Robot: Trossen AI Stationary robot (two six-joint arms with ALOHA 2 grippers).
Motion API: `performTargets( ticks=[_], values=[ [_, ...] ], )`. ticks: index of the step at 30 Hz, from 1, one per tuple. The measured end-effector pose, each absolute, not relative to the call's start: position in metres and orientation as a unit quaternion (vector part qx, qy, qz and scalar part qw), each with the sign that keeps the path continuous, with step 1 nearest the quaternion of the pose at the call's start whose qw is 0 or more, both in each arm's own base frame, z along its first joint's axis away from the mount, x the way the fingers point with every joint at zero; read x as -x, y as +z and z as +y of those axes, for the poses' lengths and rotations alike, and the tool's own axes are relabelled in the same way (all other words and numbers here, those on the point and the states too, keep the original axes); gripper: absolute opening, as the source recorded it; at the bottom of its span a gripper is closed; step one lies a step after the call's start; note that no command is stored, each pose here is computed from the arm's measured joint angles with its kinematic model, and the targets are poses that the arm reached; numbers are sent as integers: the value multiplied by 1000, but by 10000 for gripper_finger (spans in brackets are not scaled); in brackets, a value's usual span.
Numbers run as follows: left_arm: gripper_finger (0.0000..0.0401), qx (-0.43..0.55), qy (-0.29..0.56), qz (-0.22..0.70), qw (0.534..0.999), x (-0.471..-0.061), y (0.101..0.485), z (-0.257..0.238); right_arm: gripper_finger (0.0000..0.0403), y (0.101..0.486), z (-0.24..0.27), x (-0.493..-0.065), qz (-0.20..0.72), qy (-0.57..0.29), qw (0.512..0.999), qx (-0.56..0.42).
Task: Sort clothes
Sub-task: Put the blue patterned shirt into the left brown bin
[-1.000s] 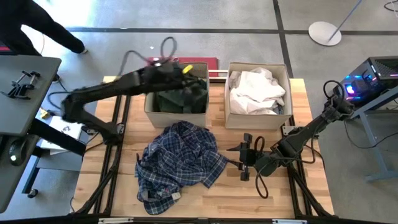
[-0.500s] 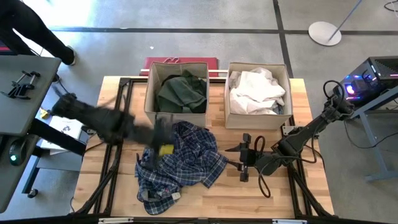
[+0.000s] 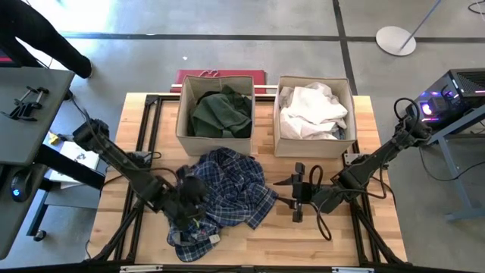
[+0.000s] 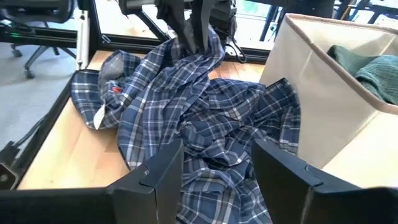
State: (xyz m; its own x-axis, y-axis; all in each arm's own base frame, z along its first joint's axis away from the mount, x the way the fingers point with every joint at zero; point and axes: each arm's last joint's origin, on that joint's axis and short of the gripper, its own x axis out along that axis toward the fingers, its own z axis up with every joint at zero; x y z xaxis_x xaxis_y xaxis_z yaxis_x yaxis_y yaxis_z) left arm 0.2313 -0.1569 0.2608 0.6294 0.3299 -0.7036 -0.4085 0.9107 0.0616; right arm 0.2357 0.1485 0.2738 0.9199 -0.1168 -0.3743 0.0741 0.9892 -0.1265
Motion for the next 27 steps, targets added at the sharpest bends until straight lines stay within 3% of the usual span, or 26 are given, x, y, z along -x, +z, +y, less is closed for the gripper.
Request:
performTargets(
  ticks=[10, 15, 22, 25, 27],
  values=[
    [236, 121, 228, 287, 923, -236, 184, -135, 179, 273, 149, -236, 197, -41, 978, 54],
    [291, 142, 204, 308, 918, -230, 132, -118, 179, 272, 150, -236, 200, -41, 977, 59],
    [283, 41, 140, 391, 909, -245, 82, -126, 179, 261, 151, -244, 214, -48, 974, 65],
    [253, 37, 134, 398, 907, -255, 74, -130, 179, 256, 153, -247, 220, -50, 972, 67],
    [212, 39, 131, 396, 908, -258, 72, -131, 179, 253, 154, -249, 223, -50, 971, 70]
  ],
)
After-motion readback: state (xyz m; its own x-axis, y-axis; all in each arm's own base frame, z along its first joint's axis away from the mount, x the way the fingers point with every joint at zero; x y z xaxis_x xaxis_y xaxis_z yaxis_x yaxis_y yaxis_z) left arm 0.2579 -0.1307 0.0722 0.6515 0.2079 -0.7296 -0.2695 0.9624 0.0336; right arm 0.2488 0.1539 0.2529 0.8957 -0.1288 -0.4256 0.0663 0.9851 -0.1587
